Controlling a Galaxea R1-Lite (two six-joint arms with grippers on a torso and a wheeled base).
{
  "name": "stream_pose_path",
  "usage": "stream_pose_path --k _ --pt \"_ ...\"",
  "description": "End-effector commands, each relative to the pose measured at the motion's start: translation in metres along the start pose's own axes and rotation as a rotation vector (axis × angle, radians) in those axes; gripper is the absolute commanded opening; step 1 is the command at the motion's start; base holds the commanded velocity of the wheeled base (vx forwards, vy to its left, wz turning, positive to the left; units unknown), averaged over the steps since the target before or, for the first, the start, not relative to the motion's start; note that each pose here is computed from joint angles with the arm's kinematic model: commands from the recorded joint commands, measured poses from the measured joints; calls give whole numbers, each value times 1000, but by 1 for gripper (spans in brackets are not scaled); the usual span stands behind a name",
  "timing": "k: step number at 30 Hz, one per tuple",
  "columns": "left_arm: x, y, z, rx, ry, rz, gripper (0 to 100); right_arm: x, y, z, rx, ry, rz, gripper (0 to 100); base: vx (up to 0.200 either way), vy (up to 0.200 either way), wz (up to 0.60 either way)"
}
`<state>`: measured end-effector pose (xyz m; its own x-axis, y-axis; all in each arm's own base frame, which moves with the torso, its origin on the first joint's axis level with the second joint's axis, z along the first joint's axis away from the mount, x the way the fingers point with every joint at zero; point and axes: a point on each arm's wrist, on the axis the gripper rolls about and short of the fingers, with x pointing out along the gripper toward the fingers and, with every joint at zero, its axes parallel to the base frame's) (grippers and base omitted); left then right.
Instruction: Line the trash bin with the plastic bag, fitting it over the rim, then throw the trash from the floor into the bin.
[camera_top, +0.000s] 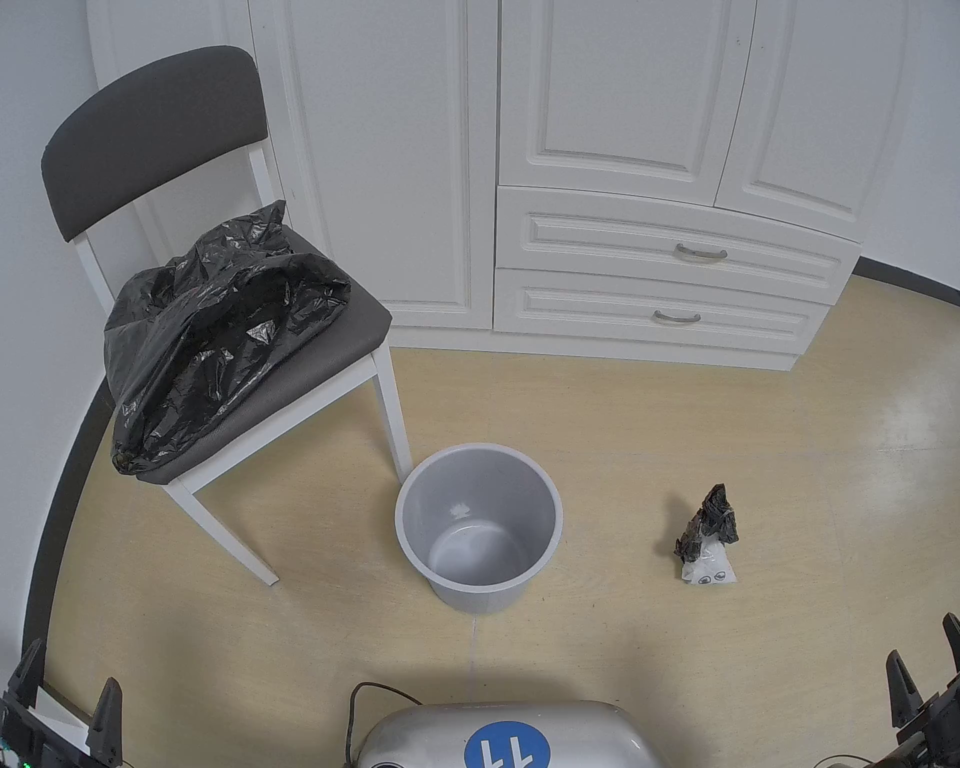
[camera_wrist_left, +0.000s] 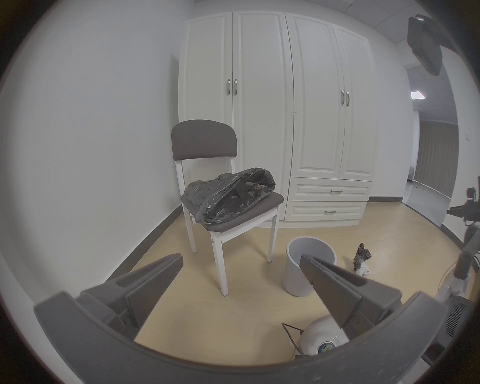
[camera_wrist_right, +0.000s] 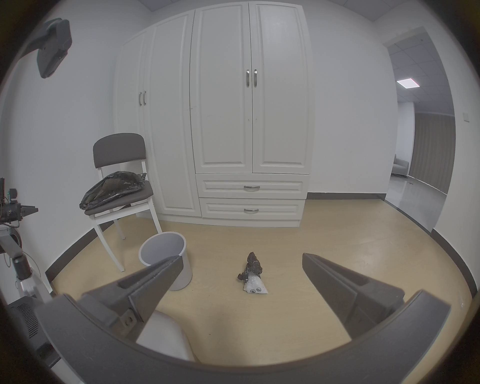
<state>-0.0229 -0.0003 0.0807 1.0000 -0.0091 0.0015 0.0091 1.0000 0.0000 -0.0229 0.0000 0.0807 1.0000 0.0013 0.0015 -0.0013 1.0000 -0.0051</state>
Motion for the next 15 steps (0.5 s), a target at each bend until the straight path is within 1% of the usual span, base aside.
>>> stream_pose_path --k 1,15 --pt "0 0 -5 0 1 0 100 0 0 -5 1 1 0 100 0 0 0" --pt "0 0 -5 0 1 0 100 0 0 -5 1 1 0 100 0 0 0"
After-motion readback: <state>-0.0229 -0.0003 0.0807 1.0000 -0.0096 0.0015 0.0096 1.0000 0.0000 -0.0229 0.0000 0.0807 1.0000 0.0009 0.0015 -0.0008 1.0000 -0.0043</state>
